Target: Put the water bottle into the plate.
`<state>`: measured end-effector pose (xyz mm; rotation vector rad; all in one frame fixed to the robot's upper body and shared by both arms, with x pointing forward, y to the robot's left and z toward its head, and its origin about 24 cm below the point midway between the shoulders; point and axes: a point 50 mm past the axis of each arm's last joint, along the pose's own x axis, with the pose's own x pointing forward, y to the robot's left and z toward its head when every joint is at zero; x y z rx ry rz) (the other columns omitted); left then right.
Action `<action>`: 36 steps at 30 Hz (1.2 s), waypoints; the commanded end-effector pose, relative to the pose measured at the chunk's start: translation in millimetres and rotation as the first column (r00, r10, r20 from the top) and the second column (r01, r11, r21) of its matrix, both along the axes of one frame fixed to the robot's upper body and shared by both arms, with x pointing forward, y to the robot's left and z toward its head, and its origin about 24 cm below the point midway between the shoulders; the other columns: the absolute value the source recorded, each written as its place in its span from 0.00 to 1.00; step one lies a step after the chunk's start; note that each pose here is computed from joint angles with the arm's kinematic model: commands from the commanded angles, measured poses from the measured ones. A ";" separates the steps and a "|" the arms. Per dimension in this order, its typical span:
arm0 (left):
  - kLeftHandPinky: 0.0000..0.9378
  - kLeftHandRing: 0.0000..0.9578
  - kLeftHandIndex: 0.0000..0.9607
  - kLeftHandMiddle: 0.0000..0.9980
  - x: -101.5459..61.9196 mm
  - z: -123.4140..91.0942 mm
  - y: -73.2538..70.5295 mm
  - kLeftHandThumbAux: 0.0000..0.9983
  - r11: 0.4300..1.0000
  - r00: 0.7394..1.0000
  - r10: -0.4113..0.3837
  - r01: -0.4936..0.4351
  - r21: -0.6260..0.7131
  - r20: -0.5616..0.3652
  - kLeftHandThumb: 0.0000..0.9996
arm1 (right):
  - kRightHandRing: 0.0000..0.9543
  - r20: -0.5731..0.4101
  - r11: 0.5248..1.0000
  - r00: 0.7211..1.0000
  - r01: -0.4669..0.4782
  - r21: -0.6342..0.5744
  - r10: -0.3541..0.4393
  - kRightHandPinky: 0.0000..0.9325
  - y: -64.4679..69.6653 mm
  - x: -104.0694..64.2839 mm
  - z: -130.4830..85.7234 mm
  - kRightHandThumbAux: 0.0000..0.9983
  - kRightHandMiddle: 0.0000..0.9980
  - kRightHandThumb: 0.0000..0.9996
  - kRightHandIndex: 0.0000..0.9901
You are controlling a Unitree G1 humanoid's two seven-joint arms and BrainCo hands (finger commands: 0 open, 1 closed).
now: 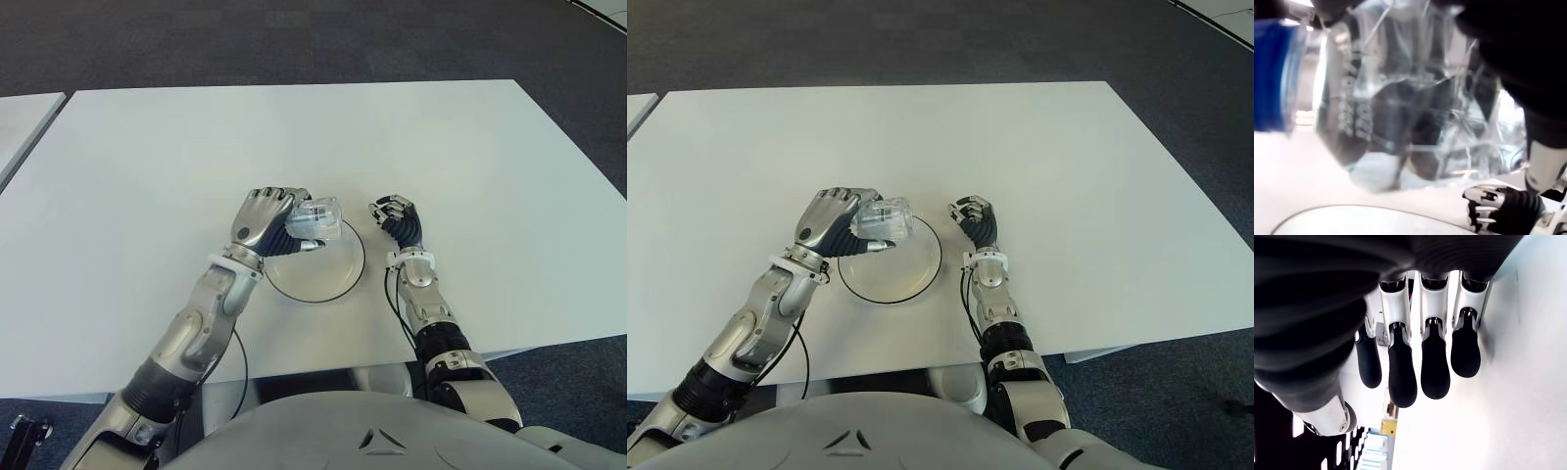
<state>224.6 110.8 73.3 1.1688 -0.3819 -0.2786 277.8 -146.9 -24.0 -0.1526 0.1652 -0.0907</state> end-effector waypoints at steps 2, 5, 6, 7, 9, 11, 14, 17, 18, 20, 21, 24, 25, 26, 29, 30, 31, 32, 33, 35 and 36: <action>0.89 0.89 0.41 0.54 0.2 -28.6 -13.2 0.67 0.997 0.995 -0.066 0.069 0.041 -0.078 0.85 | 0.68 -0.240 0.999 0.970 0.030 0.014 -0.025 0.68 -4.4 -33.7 -44.3 0.73 0.66 0.70 0.44; 0.89 0.89 0.41 0.54 1.0 -36.3 -14.1 0.67 0.995 0.993 -0.079 0.083 0.047 -0.091 0.85 | 0.68 -0.241 0.999 0.970 0.030 0.015 -0.026 0.68 -4.4 -33.6 -44.4 0.73 0.66 0.70 0.44; 0.89 0.89 0.41 0.54 1.5 -37.5 -14.3 0.67 0.995 0.992 -0.083 0.088 0.047 -0.093 0.85 | 0.68 -0.241 0.999 0.970 0.031 0.016 -0.026 0.68 -4.4 -33.6 -44.4 0.73 0.66 0.70 0.44; 0.89 0.89 0.41 0.54 2.1 -38.5 -14.4 0.67 0.994 0.991 -0.088 0.094 0.049 -0.097 0.85 | 0.68 -0.241 0.999 0.970 0.031 0.016 -0.026 0.68 -4.4 -33.6 -44.5 0.73 0.66 0.70 0.44; 0.89 0.89 0.41 0.54 3.1 -41.6 -14.5 0.67 0.993 0.989 -0.097 0.103 0.054 -0.109 0.85 | 0.68 -0.241 0.999 0.970 0.030 0.016 -0.025 0.68 -4.4 -33.5 -44.7 0.73 0.66 0.70 0.44; 0.90 0.89 0.41 0.54 3.8 -45.1 -14.3 0.67 0.992 0.987 -0.100 0.108 0.062 -0.123 0.85 | 0.68 -0.241 0.999 0.970 0.030 0.015 -0.025 0.68 -4.4 -33.5 -44.8 0.73 0.66 0.70 0.44; 0.90 0.89 0.41 0.54 4.3 -48.3 -13.6 0.67 0.991 0.986 -0.100 0.110 0.069 -0.137 0.85 | 0.68 -0.241 0.999 0.970 0.030 0.014 -0.026 0.67 -4.3 -33.6 -44.9 0.73 0.66 0.70 0.44; 0.90 0.88 0.41 0.54 6.1 -57.5 -11.2 0.67 0.989 0.978 -0.090 0.110 0.099 -0.186 0.85 | 0.68 -0.240 0.999 0.970 0.033 0.014 -0.028 0.68 -4.3 -33.8 -44.8 0.73 0.66 0.70 0.44; 0.90 0.88 0.41 0.54 6.6 -59.5 -10.7 0.67 0.988 0.977 -0.088 0.110 0.105 -0.196 0.85 | 0.68 -0.240 0.999 0.970 0.034 0.015 -0.030 0.68 -4.3 -33.9 -44.8 0.73 0.66 0.70 0.44; 0.90 0.88 0.41 0.54 8.3 -63.5 -9.7 0.67 0.987 0.974 -0.083 0.109 0.114 -0.211 0.85 | 0.68 -0.242 0.999 0.970 0.037 0.017 -0.032 0.68 -4.3 -33.9 -44.9 0.73 0.66 0.70 0.44; 0.90 0.88 0.41 0.54 9.5 -65.8 -9.1 0.67 0.987 0.972 -0.077 0.106 0.119 -0.223 0.85 | 0.68 -0.242 0.999 0.970 0.039 0.017 -0.033 0.68 -4.4 -33.9 -45.0 0.73 0.66 0.70 0.44; 0.89 0.88 0.41 0.54 11.4 -69.7 -8.2 0.67 0.987 0.968 -0.067 0.099 0.125 -0.240 0.85 | 0.67 -0.243 0.999 0.969 0.039 0.015 -0.034 0.67 -4.4 -33.9 -45.3 0.73 0.66 0.70 0.44; 0.89 0.88 0.41 0.54 12.0 -71.0 -8.0 0.67 0.987 0.968 -0.063 0.096 0.126 -0.245 0.85 | 0.67 -0.244 0.999 0.969 0.040 0.014 -0.035 0.67 -4.4 -33.9 -45.4 0.73 0.66 0.70 0.44; 0.88 0.87 0.41 0.54 12.5 -71.9 -7.8 0.67 0.987 0.967 -0.060 0.093 0.127 -0.248 0.85 | 0.67 -0.244 0.999 0.969 0.040 0.013 -0.035 0.67 -4.4 -33.8 -45.4 0.73 0.66 0.70 0.44; 0.87 0.87 0.41 0.54 13.9 -75.7 -6.7 0.67 0.988 0.964 -0.044 0.081 0.131 -0.262 0.85 | 0.67 -0.246 0.999 0.969 0.044 0.011 -0.040 0.67 -4.6 -33.8 -45.7 0.73 0.65 0.70 0.44; 0.87 0.86 0.41 0.54 14.1 -76.6 -6.5 0.67 0.988 0.964 -0.041 0.078 0.131 -0.264 0.85 | 0.67 -0.246 0.999 0.968 0.045 0.010 -0.041 0.67 -4.6 -33.8 -45.8 0.73 0.65 0.70 0.44; 0.86 0.86 0.41 0.54 14.2 -77.9 -6.1 0.67 0.989 0.963 -0.036 0.073 0.130 -0.265 0.85 | 0.67 -0.246 0.999 0.969 0.045 0.009 -0.041 0.67 -4.8 -33.8 -45.9 0.73 0.65 0.70 0.44; 0.85 0.85 0.41 0.54 14.2 -78.9 -5.8 0.67 0.989 0.963 -0.033 0.070 0.129 -0.266 0.85 | 0.66 -0.245 0.999 0.969 0.044 0.008 -0.041 0.67 -4.8 -33.9 -46.0 0.73 0.65 0.70 0.44; 0.85 0.85 0.42 0.54 14.3 -79.7 -5.5 0.67 0.990 0.964 -0.029 0.065 0.127 -0.266 0.85 | 0.66 -0.245 0.999 0.969 0.044 0.007 -0.041 0.67 -4.9 -33.9 -45.9 0.73 0.65 0.70 0.44; 0.84 0.83 0.42 0.54 14.3 -81.5 -5.0 0.67 0.991 0.964 -0.024 0.058 0.121 -0.265 0.85 | 0.66 -0.244 0.999 0.969 0.044 0.006 -0.041 0.67 -4.9 -34.0 -45.8 0.73 0.65 0.70 0.44; 0.83 0.83 0.42 0.55 14.2 -83.1 -4.4 0.67 0.992 0.964 -0.021 0.053 0.116 -0.264 0.85 | 0.66 -0.244 0.999 0.969 0.042 0.006 -0.040 0.67 -4.9 -34.1 -45.7 0.73 0.65 0.70 0.44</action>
